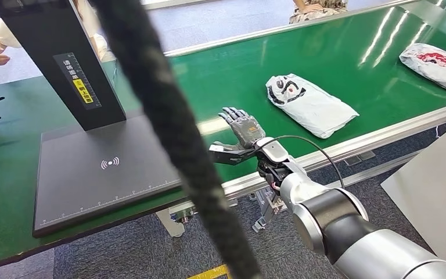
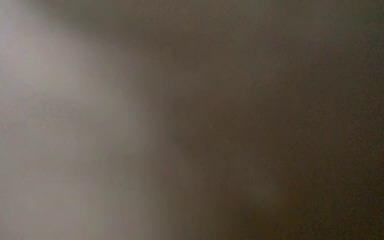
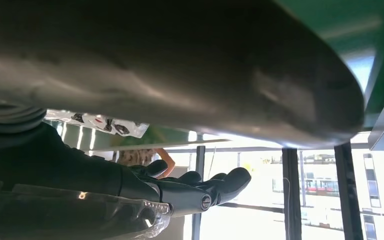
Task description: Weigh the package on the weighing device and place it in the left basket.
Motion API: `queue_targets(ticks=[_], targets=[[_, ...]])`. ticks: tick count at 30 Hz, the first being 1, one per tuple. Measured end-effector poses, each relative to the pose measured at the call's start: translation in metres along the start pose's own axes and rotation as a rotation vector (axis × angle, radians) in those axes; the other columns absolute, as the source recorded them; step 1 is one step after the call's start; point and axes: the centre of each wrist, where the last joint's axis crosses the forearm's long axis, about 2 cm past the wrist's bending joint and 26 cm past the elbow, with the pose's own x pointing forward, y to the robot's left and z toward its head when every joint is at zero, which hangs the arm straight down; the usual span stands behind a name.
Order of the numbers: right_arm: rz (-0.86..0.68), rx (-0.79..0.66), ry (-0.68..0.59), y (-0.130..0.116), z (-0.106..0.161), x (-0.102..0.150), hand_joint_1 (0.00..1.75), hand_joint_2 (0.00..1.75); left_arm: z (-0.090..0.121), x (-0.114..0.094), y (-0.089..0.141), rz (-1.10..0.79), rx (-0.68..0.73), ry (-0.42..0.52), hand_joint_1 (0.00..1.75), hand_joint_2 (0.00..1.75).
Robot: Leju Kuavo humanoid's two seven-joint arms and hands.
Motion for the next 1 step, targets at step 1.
queue_targets(ticks=[1], targets=[[0.0,0.0,0.0,-0.0001,-0.0001,0.0001,0.0,0.0,-0.0004,0.002,0.0001,0.001,0.001,-0.006,0.0,0.0]])
